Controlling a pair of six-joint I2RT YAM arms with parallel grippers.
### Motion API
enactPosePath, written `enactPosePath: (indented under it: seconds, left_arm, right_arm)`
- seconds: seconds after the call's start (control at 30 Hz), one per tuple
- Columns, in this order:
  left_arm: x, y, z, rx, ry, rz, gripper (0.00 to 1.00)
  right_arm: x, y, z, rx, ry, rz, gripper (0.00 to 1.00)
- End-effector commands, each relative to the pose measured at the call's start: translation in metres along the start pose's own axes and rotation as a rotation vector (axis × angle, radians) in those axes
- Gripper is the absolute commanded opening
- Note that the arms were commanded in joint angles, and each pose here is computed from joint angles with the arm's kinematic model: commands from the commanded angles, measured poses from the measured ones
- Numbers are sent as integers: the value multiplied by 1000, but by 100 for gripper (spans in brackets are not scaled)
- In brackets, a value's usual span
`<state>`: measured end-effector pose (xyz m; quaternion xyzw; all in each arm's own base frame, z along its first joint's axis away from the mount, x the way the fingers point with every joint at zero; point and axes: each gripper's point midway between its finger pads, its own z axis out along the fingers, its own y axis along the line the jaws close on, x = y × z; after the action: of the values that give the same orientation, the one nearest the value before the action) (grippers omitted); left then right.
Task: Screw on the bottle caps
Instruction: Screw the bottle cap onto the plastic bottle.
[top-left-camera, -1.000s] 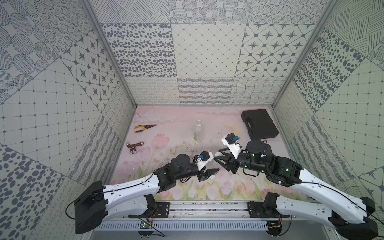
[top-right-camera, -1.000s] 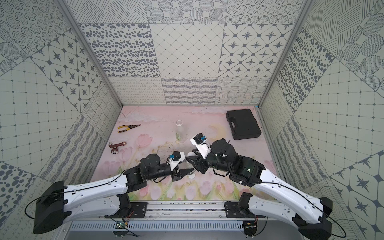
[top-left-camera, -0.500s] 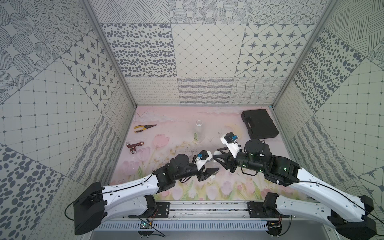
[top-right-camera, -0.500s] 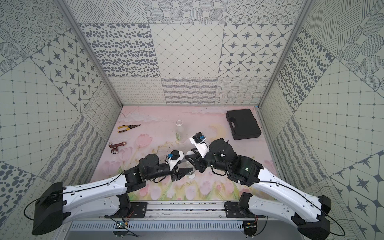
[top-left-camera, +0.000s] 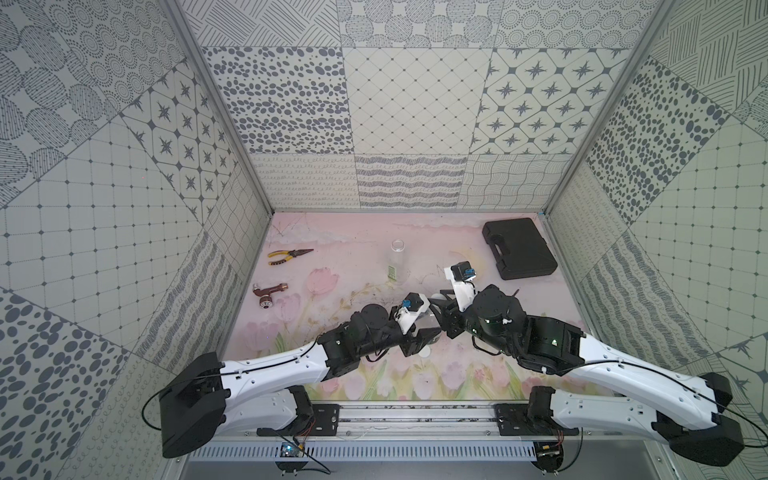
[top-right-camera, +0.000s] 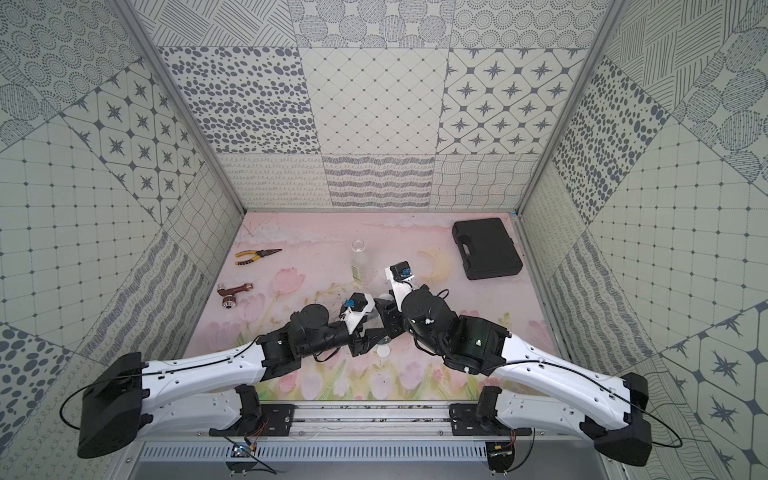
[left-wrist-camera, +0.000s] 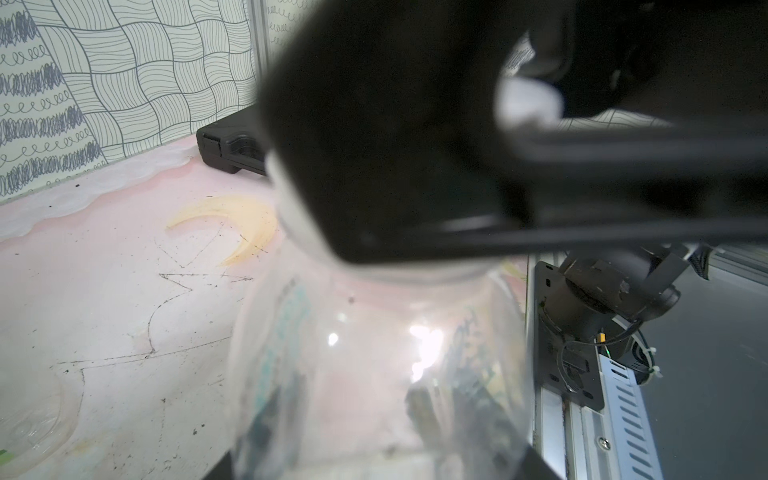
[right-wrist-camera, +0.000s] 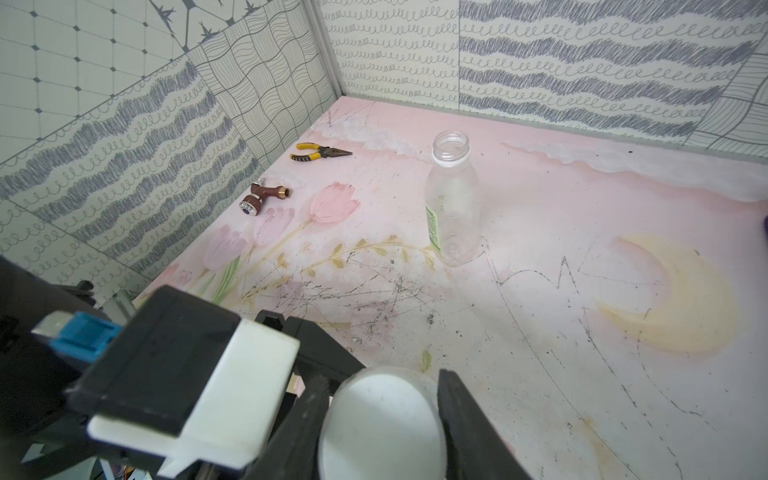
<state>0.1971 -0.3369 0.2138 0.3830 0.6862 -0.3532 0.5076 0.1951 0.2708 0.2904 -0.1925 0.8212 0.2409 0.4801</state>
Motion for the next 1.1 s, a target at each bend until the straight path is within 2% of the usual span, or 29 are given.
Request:
enactPosePath:
  seconds: [0.0, 0.5, 0.67, 0.77, 0.93, 1.07]
  left_arm:
    - [-62, -1, 0, -32, -211, 42, 19]
    - [-57, 2, 0, -55, -207, 32, 21]
    - [-56, 4, 0, -64, -205, 31, 28]
    - [-55, 6, -1, -74, -205, 24, 39]
    - [-50, 10, -3, -99, -202, -2, 68]
    - [-47, 12, -6, -111, -198, -14, 83]
  right_arm:
    - [18, -11, 13, 102, 15, 61, 0]
    - [18, -16, 10, 127, 10, 87, 0]
    - [17, -15, 9, 119, 12, 73, 0]
    - [15, -12, 8, 103, 14, 47, 0]
    - [11, -4, 3, 50, 11, -27, 0]
    - [9, -8, -4, 41, -5, -57, 0]
